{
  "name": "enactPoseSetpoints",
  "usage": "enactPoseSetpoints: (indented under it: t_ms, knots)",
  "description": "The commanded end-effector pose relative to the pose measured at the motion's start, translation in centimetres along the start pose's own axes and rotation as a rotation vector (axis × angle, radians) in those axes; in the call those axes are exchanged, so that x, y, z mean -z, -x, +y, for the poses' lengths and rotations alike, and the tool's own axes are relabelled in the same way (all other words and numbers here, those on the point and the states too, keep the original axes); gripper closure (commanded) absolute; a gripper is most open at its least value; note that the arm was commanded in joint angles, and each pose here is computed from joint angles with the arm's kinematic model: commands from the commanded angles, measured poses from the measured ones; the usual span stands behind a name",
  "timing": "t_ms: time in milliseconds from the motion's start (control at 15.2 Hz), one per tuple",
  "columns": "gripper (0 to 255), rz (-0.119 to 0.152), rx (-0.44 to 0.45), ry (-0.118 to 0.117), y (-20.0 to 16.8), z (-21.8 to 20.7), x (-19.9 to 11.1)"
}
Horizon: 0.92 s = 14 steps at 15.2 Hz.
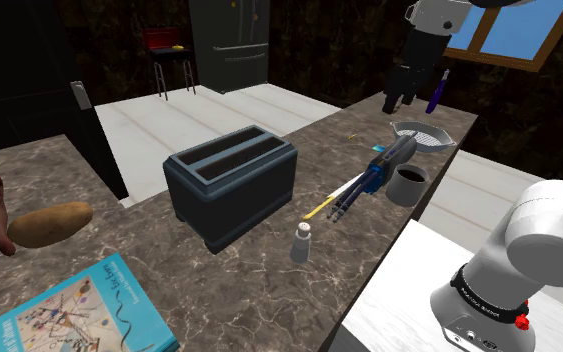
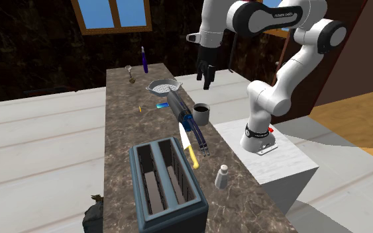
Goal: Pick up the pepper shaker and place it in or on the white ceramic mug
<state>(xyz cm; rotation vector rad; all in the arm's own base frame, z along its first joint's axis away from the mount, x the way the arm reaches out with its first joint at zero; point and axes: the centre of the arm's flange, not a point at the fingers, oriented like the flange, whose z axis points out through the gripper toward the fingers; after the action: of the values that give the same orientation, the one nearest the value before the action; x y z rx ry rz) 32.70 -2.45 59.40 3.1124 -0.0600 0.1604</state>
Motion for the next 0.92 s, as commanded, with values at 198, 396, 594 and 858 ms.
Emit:
enactPoseSetpoints:
  t_ms: [198,396,594,858]
  knots:
    - [0,-0.001,0.003,0.008,0.3,-3.5,-2.0]
    - [0,-0.001,0.005,0.015,0.7,-7.0,-4.0]
    - [0,-0.002,0.008,0.023,1.0,-10.5,-6.1]
    - [0,-0.002,0.011,0.033,1.5,-15.2,-8.8]
